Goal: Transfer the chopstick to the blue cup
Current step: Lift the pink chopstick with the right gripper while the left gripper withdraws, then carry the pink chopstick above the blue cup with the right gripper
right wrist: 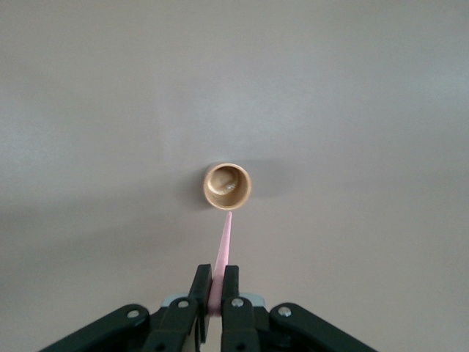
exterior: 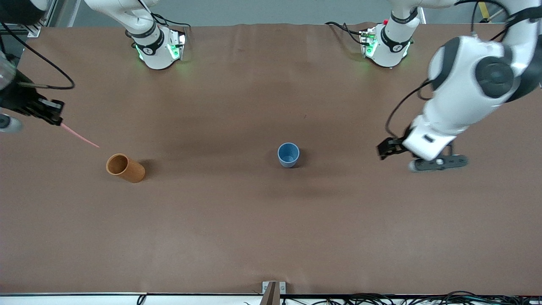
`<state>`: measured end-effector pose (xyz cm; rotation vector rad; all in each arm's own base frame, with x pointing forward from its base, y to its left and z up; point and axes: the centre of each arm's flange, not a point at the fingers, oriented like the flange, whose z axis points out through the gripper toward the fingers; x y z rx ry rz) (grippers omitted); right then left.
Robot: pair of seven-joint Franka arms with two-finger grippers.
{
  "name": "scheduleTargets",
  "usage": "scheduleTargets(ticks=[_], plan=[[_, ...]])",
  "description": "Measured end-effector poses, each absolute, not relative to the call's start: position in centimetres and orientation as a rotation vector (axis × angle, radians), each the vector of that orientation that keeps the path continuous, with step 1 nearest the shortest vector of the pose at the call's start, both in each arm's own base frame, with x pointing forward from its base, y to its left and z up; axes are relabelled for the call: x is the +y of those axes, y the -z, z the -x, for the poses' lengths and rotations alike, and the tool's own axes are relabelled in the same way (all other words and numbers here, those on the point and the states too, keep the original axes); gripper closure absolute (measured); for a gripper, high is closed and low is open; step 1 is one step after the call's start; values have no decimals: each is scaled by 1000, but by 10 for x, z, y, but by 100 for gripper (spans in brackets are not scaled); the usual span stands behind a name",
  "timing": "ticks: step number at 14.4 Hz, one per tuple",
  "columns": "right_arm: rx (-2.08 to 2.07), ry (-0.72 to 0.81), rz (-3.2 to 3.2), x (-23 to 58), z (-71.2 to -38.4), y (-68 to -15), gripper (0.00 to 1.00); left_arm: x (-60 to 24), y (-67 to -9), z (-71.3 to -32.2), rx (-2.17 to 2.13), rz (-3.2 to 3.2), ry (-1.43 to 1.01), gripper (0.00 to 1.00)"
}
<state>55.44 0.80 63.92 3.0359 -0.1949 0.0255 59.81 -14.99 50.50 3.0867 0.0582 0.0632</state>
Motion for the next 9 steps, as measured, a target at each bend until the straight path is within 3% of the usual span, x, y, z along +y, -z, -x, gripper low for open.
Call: scheduleTargets(ticks=[4, 9], plan=[[-208, -10, -3108, -53, -544, -641, 90, -111, -569, -587, -147, -3089, -22, 0], [-132, -10, -3123, -32, -545, -640, 90, -93, -631, -572, -204, -3090, -25, 0]])
